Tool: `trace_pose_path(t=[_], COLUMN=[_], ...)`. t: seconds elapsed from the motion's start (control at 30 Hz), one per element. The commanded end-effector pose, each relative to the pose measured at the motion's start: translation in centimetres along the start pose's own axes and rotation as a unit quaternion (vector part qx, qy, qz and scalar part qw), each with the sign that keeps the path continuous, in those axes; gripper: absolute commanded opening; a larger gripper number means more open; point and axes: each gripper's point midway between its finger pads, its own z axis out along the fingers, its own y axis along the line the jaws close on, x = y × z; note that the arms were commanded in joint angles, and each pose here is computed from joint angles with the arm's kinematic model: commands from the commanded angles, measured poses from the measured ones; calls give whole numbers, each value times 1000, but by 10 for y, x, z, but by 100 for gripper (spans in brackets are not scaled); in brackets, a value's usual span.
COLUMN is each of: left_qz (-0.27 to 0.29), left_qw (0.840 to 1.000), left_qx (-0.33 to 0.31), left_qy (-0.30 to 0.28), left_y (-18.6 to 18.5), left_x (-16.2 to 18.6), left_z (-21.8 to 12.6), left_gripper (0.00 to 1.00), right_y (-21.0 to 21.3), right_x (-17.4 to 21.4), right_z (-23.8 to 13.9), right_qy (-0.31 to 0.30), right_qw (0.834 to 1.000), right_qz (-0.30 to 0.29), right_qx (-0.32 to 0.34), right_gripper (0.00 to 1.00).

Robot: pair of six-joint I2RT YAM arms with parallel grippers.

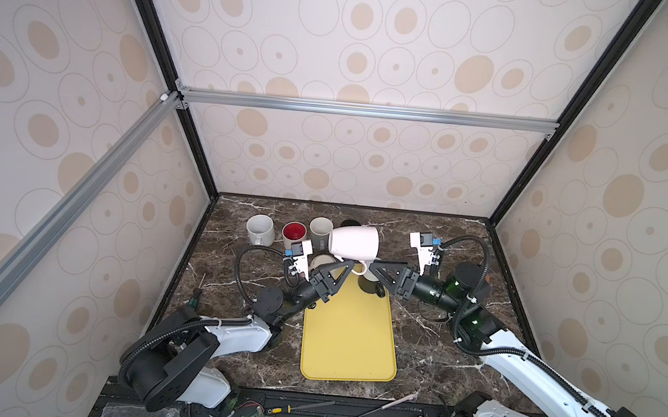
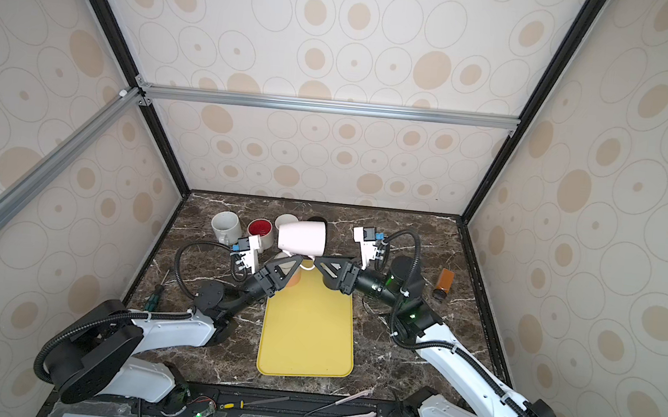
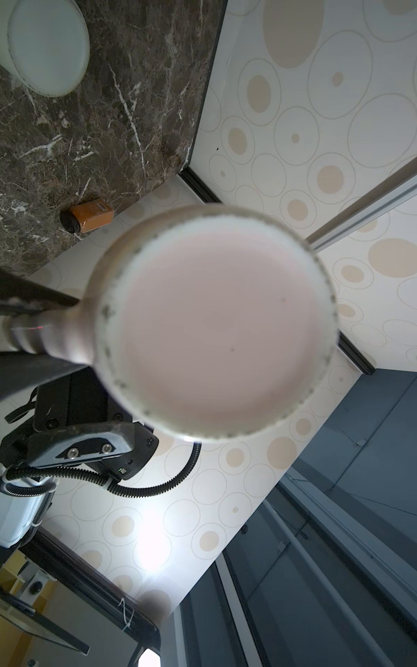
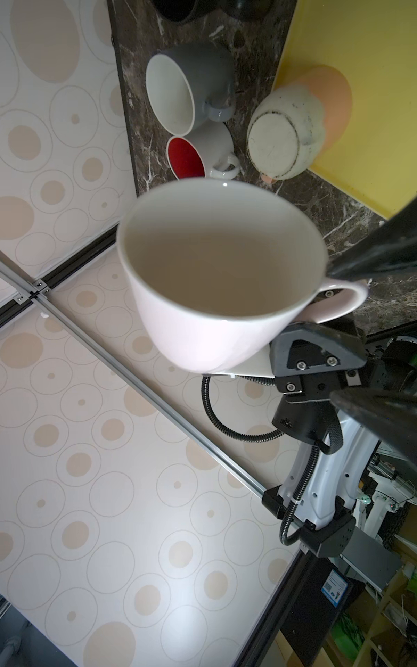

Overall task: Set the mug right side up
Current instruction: 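Grasp the pink mug's rim with the right gripper while the left holds it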

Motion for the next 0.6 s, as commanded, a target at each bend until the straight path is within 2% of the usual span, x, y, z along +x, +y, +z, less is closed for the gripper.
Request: trace_pose_path(t=[0.0, 0.33, 0.57], left_qz=[47, 55, 61], left_qw=[978, 975, 972], left_qx=[183, 197, 213], left_qy=[-85, -84, -79], left_y=[-98, -106, -116], left_x=[-46, -46, -39], left_z=[-2, 2, 11], left_gripper=[0, 0, 0], right_y=[18, 13, 20], right_x=[-11, -15, -20], right_z=[4, 3, 11], right_qy=[0, -11, -16], right_qw=[999, 1000, 999], right_qz=[-7, -4, 15], right_qx=[-31, -12, -47], right_gripper=[51, 49, 45])
